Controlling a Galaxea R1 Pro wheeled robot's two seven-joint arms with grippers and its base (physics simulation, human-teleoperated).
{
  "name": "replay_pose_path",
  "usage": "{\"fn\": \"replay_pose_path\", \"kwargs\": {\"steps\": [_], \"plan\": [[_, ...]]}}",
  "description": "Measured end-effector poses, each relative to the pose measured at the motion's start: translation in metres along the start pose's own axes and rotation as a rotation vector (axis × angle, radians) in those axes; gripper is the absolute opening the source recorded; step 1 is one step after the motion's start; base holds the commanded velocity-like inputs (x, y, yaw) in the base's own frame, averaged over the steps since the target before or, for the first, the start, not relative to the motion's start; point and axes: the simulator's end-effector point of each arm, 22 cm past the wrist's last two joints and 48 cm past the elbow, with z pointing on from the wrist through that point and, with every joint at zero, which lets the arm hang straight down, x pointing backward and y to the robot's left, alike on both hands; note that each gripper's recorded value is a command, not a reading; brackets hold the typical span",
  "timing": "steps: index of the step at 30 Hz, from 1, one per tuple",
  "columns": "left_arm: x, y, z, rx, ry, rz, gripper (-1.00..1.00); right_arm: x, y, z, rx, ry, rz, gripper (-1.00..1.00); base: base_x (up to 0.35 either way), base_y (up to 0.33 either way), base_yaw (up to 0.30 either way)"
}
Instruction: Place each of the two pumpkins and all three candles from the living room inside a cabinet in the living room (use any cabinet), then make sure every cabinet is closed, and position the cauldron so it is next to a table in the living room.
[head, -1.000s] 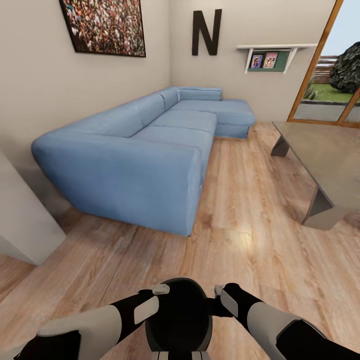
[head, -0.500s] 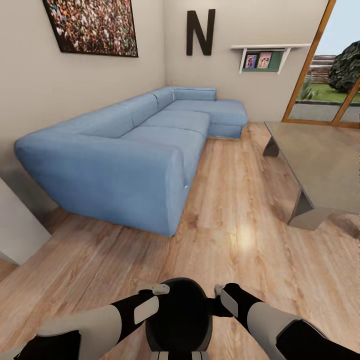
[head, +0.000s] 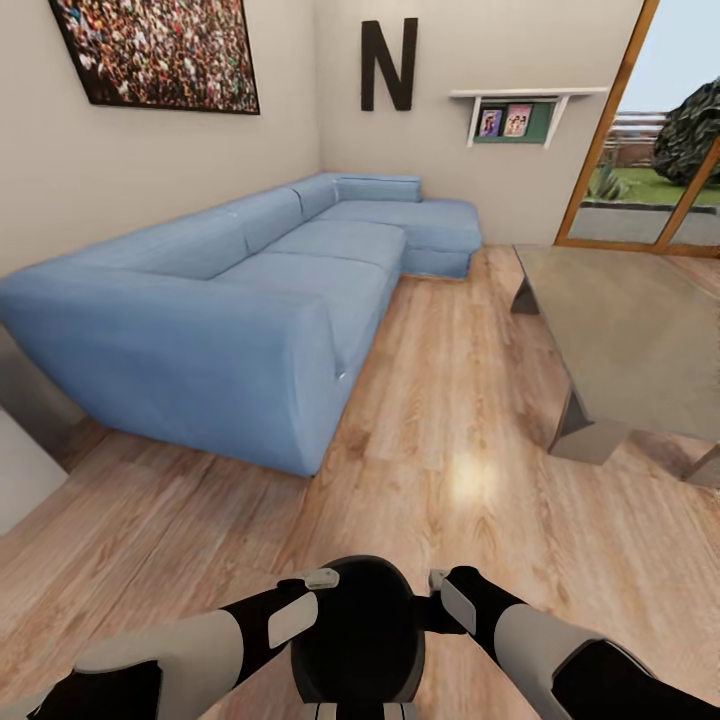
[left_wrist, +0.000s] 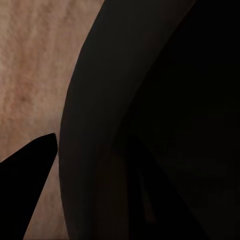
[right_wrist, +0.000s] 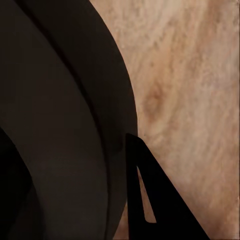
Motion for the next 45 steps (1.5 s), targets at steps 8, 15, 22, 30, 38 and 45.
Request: {"fn": "replay_pose_path", "kwargs": {"steps": [8, 15, 22, 30, 38, 45], "plan": [[-0.0001, 0.0000, 0.0000, 0.000, -0.001, 0.000, -1.00, -0.0002, 0.0001, 0.0000, 0.000, -0.001, 0.000, -1.00, 0.096, -0.327, 0.000], [-0.0001, -0.0001, 0.0000, 0.000, -0.001, 0.000, -1.00, -0.0001, 0.0000, 0.0000, 0.000, -0.001, 0.000, -1.00, 0.099, -0.327, 0.000], [-0.0001, -0.0001, 0.0000, 0.000, -0.001, 0.000, -1.00, -0.0001, 0.0000, 0.0000, 0.000, -0.001, 0.000, -1.00, 0.098, -0.327, 0.000], [-0.0001, -0.0001, 0.0000, 0.000, -0.001, 0.000, -1.00, -0.0001, 0.0000, 0.0000, 0.000, -0.001, 0.000, -1.00, 0.099, -0.327, 0.000], [-0.0001, -0.0001, 0.0000, 0.000, -0.001, 0.000, -1.00, -0.0001, -0.0001, 0.0000, 0.000, -0.001, 0.000, -1.00, 0.098, -0.327, 0.000], [-0.0001, -0.0001, 0.0000, 0.000, -0.001, 0.000, -1.00, -0.0001, -0.0001, 0.0000, 0.000, -0.001, 0.000, -1.00, 0.098, -0.327, 0.000]]}}
